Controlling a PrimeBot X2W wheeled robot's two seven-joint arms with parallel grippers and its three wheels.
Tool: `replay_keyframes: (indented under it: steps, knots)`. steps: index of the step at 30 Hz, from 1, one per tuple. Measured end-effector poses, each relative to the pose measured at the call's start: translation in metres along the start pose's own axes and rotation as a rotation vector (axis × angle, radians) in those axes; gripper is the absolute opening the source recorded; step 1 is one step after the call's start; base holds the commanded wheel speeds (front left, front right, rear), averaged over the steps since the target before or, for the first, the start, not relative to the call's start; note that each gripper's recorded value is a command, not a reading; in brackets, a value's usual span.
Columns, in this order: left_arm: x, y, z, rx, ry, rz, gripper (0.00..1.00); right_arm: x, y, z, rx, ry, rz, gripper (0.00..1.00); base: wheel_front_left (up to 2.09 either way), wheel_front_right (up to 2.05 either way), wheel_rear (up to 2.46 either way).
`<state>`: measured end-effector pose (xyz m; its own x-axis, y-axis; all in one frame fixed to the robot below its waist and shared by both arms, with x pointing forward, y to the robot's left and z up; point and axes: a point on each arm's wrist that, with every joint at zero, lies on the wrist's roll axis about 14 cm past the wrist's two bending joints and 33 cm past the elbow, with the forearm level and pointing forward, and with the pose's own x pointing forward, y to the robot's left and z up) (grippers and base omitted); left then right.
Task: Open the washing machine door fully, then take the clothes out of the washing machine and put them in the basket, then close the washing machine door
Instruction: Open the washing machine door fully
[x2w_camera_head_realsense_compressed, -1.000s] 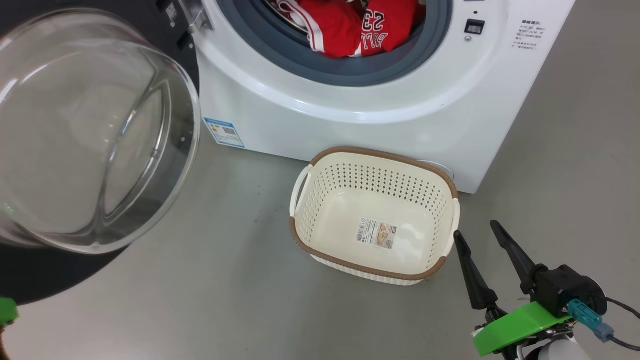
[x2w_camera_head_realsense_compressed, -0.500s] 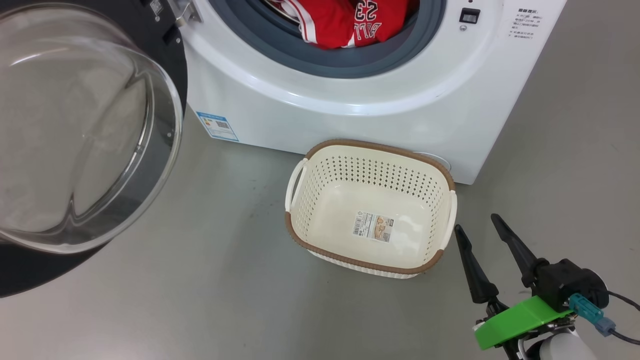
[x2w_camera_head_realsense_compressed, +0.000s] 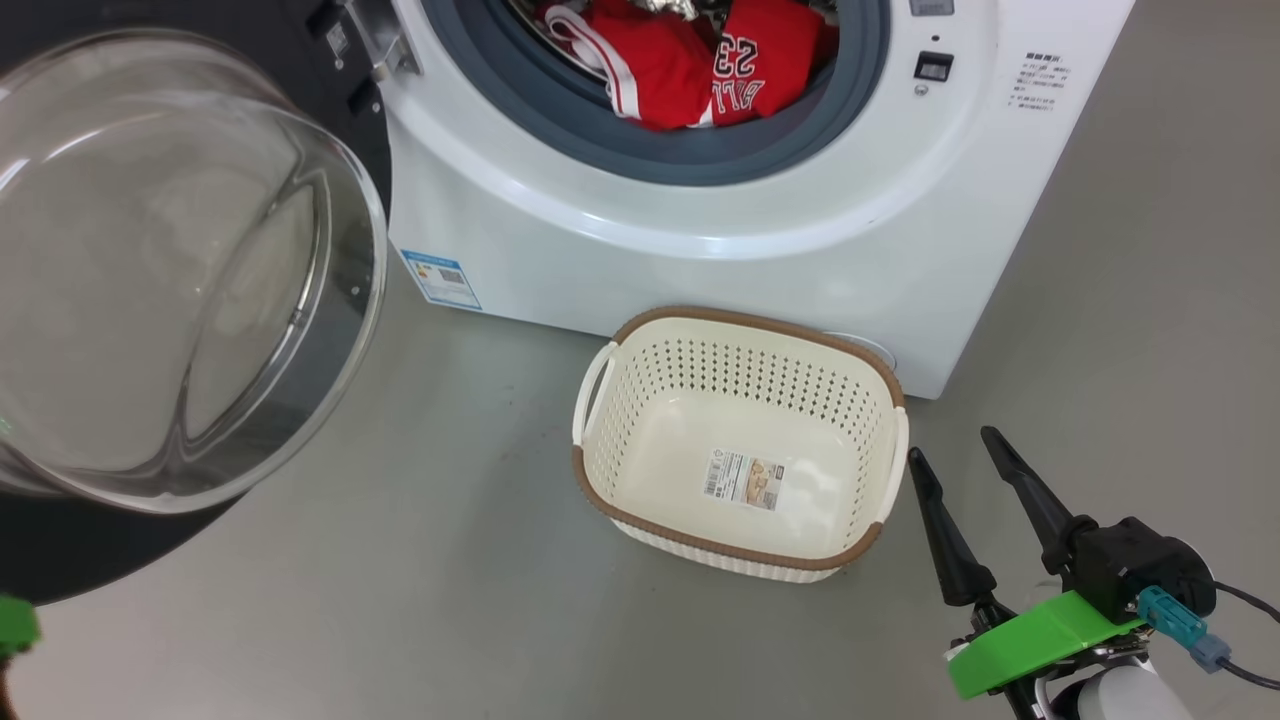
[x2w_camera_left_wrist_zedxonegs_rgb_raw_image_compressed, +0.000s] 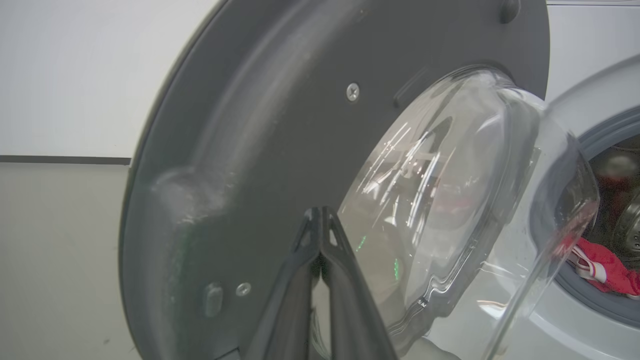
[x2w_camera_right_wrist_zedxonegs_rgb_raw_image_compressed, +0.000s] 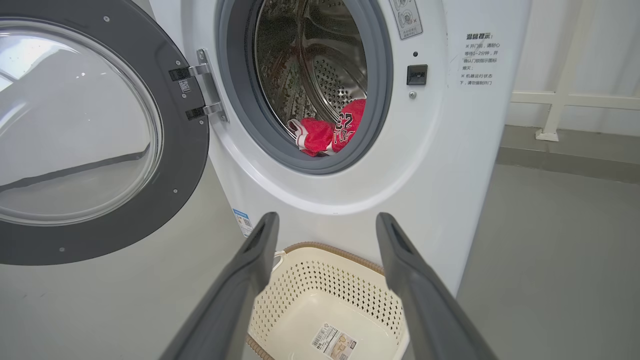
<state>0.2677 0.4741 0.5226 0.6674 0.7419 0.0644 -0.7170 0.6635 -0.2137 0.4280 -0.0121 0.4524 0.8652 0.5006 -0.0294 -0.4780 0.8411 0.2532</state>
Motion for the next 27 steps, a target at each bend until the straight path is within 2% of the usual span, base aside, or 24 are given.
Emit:
replay_keyframes:
  steps: [6, 9, 14, 16, 17, 18, 21, 27]
  knots:
    - [-0.029, -0.013, -0.010, 0.015, 0.019, -0.076, 0.00, -0.005, 0.004, 0.012, -0.007, -0.029, -0.003, 1.00, 0.00, 0.00, 0.00]
    - [-0.042, -0.017, -0.012, 0.012, 0.020, -0.101, 0.31, -0.010, 0.004, 0.016, -0.010, -0.036, -0.012, 1.00, 0.00, 0.00, 0.00]
    - [-0.064, -0.035, -0.021, 0.008, 0.039, -0.175, 0.50, -0.023, 0.000, 0.018, -0.007, -0.041, -0.039, 1.00, 0.00, 0.00, 0.00]
    - [-0.071, -0.044, -0.025, 0.008, 0.051, -0.209, 0.84, -0.028, -0.003, 0.022, -0.006, -0.050, -0.054, 1.00, 0.00, 0.00, 0.00]
    - [-0.074, -0.048, -0.026, 0.006, 0.055, -0.222, 0.97, -0.030, -0.006, 0.022, -0.004, -0.052, -0.064, 1.00, 0.00, 0.00, 0.00]
    - [-0.077, -0.052, -0.028, 0.005, 0.058, -0.235, 1.00, -0.033, -0.009, 0.023, -0.005, -0.054, -0.074, 1.00, 0.00, 0.00, 0.00]
    - [-0.083, -0.066, -0.032, 0.003, 0.069, -0.285, 1.00, -0.039, -0.017, 0.029, -0.008, -0.071, -0.105, 1.00, 0.00, 0.00, 0.00]
    - [-0.090, -0.116, -0.031, -0.005, 0.065, -0.441, 1.00, -0.051, -0.035, 0.038, -0.012, -0.100, -0.169, 1.00, 0.00, 0.00, 0.00]
